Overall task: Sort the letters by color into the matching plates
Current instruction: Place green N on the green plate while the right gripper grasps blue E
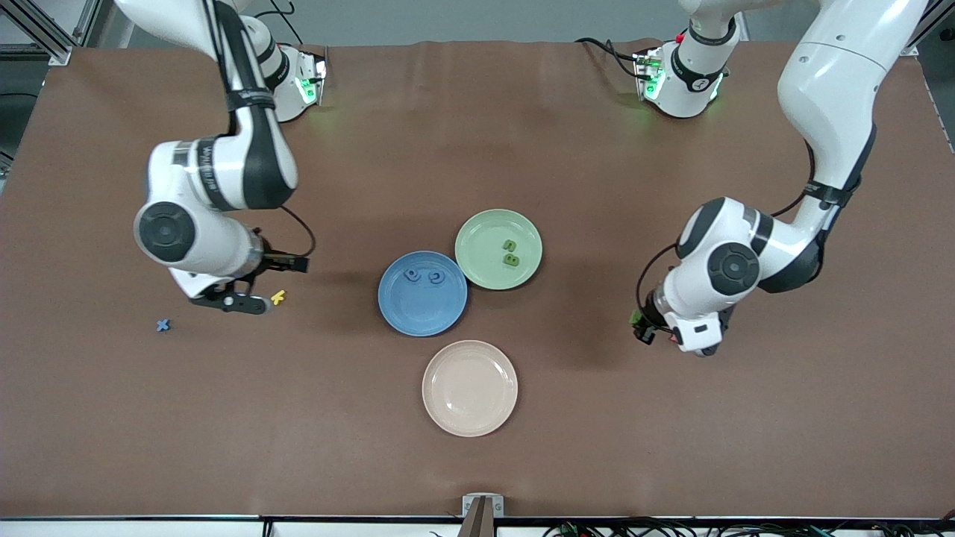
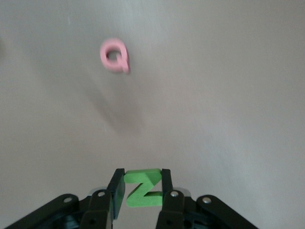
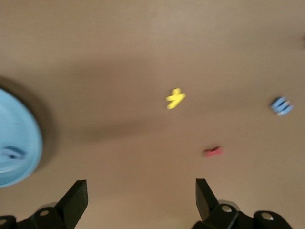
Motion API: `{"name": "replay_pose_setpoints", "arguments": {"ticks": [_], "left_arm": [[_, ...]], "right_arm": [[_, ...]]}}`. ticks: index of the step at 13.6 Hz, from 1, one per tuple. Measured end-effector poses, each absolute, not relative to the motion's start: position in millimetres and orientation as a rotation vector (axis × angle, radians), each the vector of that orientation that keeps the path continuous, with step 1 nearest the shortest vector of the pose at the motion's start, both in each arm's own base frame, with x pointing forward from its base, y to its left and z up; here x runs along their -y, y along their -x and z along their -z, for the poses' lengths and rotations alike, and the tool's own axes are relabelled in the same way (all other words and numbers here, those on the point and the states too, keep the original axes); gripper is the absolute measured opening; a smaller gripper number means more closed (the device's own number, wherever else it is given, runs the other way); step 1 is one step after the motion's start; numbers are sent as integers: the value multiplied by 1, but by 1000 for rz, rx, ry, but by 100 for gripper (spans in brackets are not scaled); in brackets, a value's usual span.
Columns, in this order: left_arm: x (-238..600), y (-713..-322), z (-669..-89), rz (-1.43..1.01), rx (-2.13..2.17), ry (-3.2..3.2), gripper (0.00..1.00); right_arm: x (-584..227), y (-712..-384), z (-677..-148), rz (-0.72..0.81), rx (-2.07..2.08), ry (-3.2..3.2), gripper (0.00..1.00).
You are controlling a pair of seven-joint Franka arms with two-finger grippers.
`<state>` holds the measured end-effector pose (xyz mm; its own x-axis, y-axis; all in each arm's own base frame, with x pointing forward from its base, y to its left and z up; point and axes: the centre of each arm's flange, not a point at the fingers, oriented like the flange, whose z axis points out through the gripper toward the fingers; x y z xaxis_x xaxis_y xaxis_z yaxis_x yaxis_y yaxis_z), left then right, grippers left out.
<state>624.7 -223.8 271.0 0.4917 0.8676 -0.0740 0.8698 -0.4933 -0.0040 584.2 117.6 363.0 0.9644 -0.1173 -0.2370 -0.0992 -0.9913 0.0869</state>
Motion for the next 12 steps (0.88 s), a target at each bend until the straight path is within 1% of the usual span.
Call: {"name": "replay_pose_setpoints", "arguments": {"ticks": [2, 4, 7, 9, 12], "left_arm": [[259, -611, -279, 127, -1562, -2664, 35], [295, -594, -282, 140, -1527, -2679, 35], [345, -567, -283, 144, -1463, -2718, 35], [368, -555, -286, 141, -1404, -2743, 35], [407, -534, -294, 120, -1301, -2767, 35]], "right_arm": [[-54, -588, -364, 353, 64, -3054, 100], [8, -588, -352, 293, -3, -3067, 98], [96, -570, -319, 186, -88, -3064, 98], [124, -554, -299, 161, -97, -3053, 98], [135, -533, -275, 204, -102, -3054, 98]]}}
